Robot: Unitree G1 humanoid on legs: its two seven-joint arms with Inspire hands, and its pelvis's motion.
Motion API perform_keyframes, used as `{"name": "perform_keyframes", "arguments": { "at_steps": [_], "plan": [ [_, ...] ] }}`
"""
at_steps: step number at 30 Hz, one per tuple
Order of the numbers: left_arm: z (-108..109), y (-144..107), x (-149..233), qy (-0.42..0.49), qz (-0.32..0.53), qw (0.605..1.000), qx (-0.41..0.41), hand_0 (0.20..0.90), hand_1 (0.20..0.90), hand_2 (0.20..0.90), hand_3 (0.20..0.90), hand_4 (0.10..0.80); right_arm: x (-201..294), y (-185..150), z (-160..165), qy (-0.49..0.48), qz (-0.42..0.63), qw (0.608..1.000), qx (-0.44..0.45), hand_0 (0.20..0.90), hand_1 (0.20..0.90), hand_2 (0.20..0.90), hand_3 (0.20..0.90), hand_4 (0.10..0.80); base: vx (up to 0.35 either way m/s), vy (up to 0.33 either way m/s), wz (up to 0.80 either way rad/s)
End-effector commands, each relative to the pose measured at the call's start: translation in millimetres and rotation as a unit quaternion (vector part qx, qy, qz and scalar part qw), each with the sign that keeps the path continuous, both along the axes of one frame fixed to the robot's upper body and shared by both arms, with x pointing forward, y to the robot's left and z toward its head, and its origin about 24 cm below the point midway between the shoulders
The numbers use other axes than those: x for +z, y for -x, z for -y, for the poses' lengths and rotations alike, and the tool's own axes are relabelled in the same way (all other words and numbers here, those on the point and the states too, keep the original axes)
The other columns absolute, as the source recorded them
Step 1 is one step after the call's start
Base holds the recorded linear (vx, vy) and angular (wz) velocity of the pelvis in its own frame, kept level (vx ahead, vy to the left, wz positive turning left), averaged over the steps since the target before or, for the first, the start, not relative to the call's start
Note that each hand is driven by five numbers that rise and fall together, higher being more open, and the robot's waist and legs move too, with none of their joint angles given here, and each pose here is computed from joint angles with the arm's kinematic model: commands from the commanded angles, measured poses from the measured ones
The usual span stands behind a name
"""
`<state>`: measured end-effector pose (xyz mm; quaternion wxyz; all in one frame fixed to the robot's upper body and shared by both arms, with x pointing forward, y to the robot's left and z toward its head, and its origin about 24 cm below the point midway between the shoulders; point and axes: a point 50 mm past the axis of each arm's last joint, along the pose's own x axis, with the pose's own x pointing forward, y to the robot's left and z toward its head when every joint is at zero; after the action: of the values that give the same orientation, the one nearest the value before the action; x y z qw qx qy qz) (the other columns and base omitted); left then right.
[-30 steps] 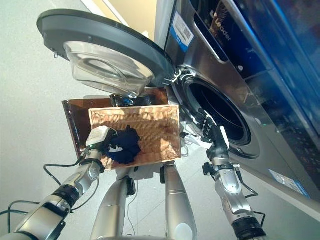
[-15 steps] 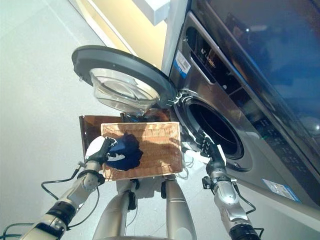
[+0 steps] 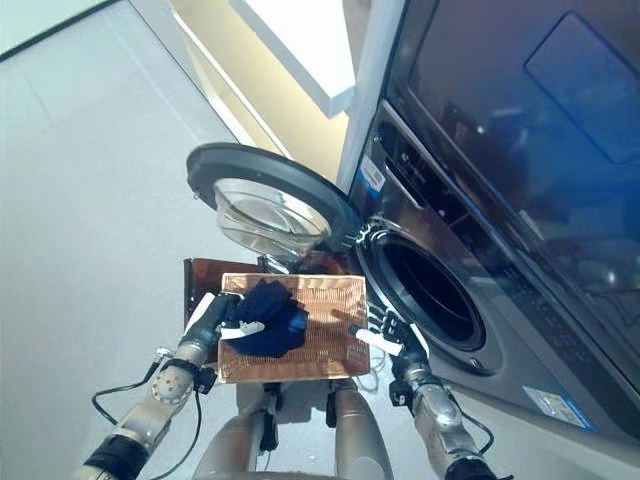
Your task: Pick up the clothes and place them into the washing machine
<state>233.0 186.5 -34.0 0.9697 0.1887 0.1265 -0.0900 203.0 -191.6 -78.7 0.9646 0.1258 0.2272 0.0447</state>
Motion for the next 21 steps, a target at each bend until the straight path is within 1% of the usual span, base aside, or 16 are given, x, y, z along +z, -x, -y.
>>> {"name": "perform_keyframes", "arguments": {
  "at_steps": [1, 5, 8, 12, 21],
  "plan": [
    [21.7, -5.6, 38.6, 0.082, 0.101, 0.990, -0.061, 0.200, 0.200, 0.200, 0.200, 0.300, 11.1, -9.5, -7.8, -0.035, 0.041, 0.998, 0.024, 0.900, 0.900, 0.900, 0.900, 0.800, -0.033, 0.008, 0.01],
    [25.6, -3.7, 36.6, 0.112, 0.091, 0.987, -0.068, 0.200, 0.200, 0.200, 0.200, 0.300, 9.8, -10.7, -16.8, -0.034, 0.036, 0.997, 0.058, 0.900, 0.900, 0.900, 0.900, 0.800, -0.016, 0.001, 0.00],
    [26.8, -2.6, 32.3, 0.132, 0.080, 0.986, -0.067, 0.200, 0.200, 0.200, 0.200, 0.300, 9.2, -12.4, -20.1, -0.013, 0.034, 0.996, 0.085, 0.900, 0.900, 0.900, 0.900, 0.800, 0.000, 0.000, 0.00],
    [25.9, -0.7, 23.9, 0.169, 0.059, 0.982, -0.054, 0.200, 0.200, 0.200, 0.200, 0.300, 10.8, -12.5, -23.5, -0.002, 0.039, 0.993, 0.111, 0.900, 0.900, 0.900, 0.900, 0.800, 0.000, 0.000, 0.00],
    [26.3, 0.2, 17.2, 0.244, 0.041, 0.968, -0.031, 0.200, 0.200, 0.200, 0.200, 0.300, 9.0, -9.2, -23.9, -0.045, 0.030, 0.992, 0.111, 0.900, 0.900, 0.900, 0.900, 0.800, 0.019, -0.002, -0.01]
  ]
}}
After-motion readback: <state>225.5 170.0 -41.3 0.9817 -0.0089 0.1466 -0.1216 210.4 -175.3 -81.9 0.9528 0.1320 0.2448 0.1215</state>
